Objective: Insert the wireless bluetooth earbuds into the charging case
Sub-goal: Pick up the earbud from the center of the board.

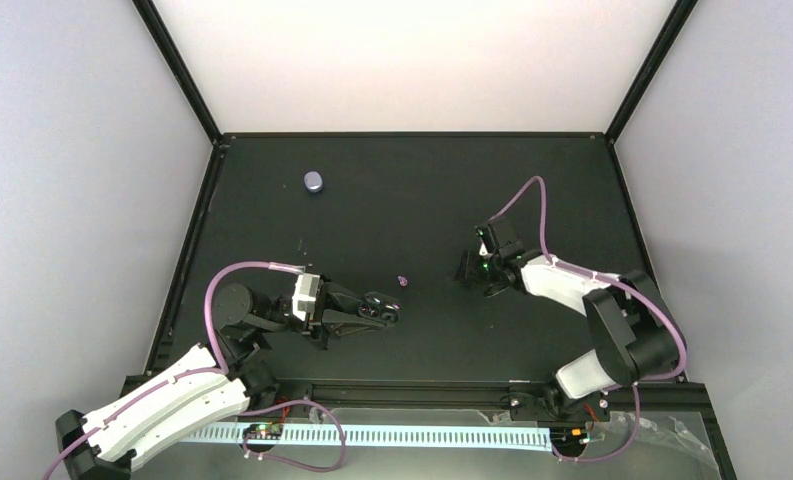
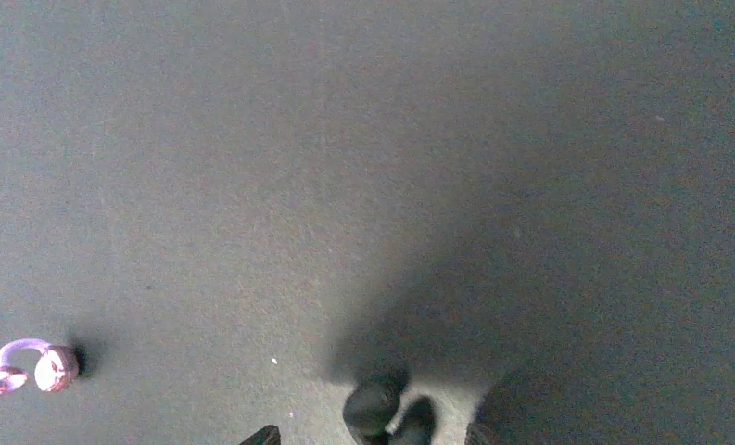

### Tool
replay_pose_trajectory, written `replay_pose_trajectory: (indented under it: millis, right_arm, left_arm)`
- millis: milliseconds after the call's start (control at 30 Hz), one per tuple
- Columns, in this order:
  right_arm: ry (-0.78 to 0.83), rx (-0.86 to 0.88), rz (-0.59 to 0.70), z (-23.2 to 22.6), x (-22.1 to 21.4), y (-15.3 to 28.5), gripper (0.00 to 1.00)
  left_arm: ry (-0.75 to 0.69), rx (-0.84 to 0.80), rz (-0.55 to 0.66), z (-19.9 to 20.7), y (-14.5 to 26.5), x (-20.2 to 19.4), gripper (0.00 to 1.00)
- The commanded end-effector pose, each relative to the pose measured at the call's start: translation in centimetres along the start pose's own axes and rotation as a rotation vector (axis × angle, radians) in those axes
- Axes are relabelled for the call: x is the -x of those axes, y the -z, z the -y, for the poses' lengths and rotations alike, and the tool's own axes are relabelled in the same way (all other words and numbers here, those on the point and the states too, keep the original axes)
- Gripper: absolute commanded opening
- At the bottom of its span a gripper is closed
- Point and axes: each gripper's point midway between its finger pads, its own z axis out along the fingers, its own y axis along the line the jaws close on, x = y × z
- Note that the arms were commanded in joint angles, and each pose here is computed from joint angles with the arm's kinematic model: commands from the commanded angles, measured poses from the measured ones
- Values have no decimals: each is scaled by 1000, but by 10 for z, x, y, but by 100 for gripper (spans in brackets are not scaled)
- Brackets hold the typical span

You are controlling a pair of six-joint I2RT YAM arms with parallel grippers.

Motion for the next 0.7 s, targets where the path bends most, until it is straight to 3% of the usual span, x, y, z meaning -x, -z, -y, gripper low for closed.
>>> replay_pose_trajectory:
  millis: [0,267,667]
  right_arm:
    - [-39,-33,69,8,6,17,52]
    - [-82,68,9,-5,-10,9,52]
    - [-78,55,-6,-6,-6,-4,52]
  left_arm:
    - [-38,-22,21,6,-2,13,2]
    - [-38,-26,20,7,-2,13,1]
    - [-36,-22,16,5,-3,12,1]
